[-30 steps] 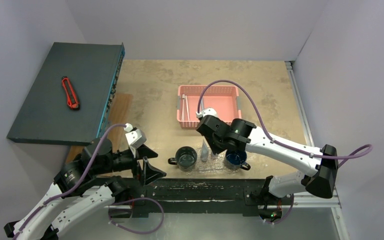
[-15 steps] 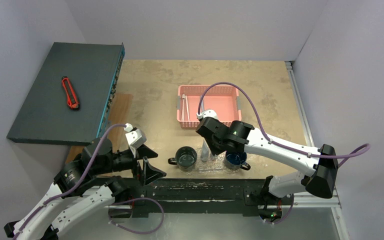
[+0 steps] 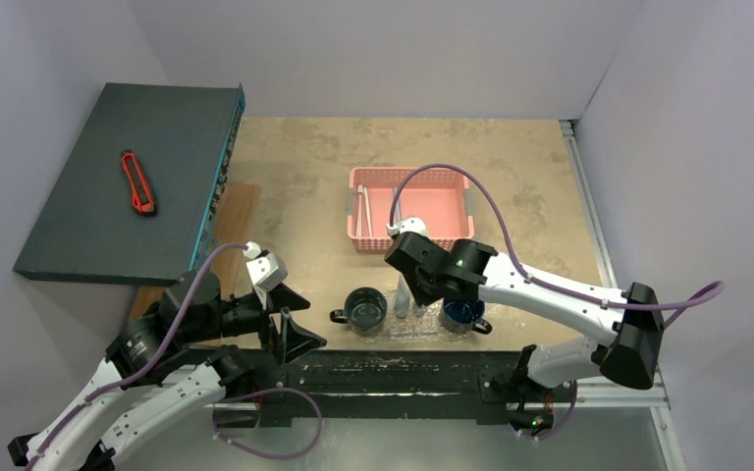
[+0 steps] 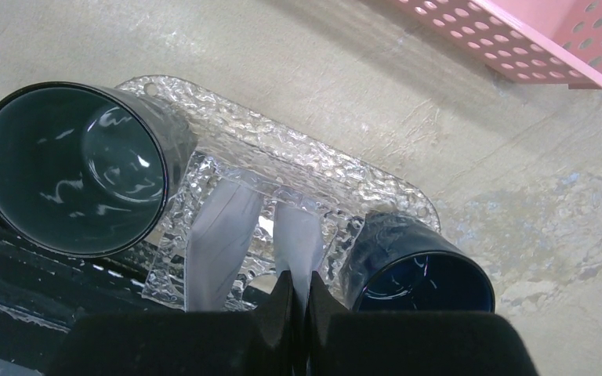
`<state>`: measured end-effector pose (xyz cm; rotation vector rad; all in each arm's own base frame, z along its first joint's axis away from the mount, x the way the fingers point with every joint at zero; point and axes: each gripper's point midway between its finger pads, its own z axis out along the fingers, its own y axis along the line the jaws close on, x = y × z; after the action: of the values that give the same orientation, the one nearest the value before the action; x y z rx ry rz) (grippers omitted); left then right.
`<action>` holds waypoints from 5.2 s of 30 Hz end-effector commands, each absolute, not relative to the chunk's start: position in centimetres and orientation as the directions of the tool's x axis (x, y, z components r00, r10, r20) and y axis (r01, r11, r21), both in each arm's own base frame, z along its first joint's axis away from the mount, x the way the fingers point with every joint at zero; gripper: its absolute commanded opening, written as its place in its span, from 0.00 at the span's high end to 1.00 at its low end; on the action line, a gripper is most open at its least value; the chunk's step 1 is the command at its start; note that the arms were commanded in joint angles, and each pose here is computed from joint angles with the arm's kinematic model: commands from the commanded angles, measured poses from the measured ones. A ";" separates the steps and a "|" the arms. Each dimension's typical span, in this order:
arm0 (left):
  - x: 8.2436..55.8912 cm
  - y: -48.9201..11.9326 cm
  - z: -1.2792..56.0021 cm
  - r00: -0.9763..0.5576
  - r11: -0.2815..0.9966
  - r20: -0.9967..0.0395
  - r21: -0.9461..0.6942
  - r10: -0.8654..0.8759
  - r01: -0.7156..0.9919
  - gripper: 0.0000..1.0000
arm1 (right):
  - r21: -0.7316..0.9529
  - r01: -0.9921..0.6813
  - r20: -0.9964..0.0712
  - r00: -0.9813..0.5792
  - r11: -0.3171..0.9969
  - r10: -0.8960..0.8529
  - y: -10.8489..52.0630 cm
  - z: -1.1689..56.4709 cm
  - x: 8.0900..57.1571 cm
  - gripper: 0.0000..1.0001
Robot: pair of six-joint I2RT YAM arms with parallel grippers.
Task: Prepare toiletry sets of a toothbrush and toothpaste on the tray
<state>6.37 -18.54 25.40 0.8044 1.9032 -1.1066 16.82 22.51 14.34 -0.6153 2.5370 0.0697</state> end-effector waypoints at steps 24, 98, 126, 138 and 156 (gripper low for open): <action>6.7 -18.7 25.5 -0.499 0.428 -0.857 -0.407 0.127 0.807 0.02 | -0.066 -0.380 -0.602 -0.722 0.923 -0.341 23.0 18.9 18.8 0.66; 6.4 -18.4 25.5 -0.494 0.425 -0.861 -0.406 0.120 0.809 0.00 | -0.031 -0.165 -0.491 -0.856 0.986 -0.159 26.8 5.0 42.9 0.54; 6.7 -18.5 25.2 -0.504 0.436 -0.854 -0.407 0.132 0.803 0.00 | -0.011 -0.194 -0.389 -0.903 0.981 -0.182 25.5 -0.4 41.2 0.95; 6.8 -18.6 25.0 -0.508 0.441 -0.850 -0.406 0.139 0.800 0.00 | 0.009 -0.207 -0.440 -0.880 0.978 -0.182 25.8 2.3 41.6 1.00; 7.1 -18.6 24.8 -0.513 0.454 -0.847 -0.404 0.143 0.794 0.00 | 0.049 -0.233 -0.619 -0.770 0.971 -0.154 26.1 11.9 42.5 1.00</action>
<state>6.51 -18.41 24.71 0.7928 1.9449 -1.0889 42.09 25.90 7.84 -0.2689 2.5649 0.1260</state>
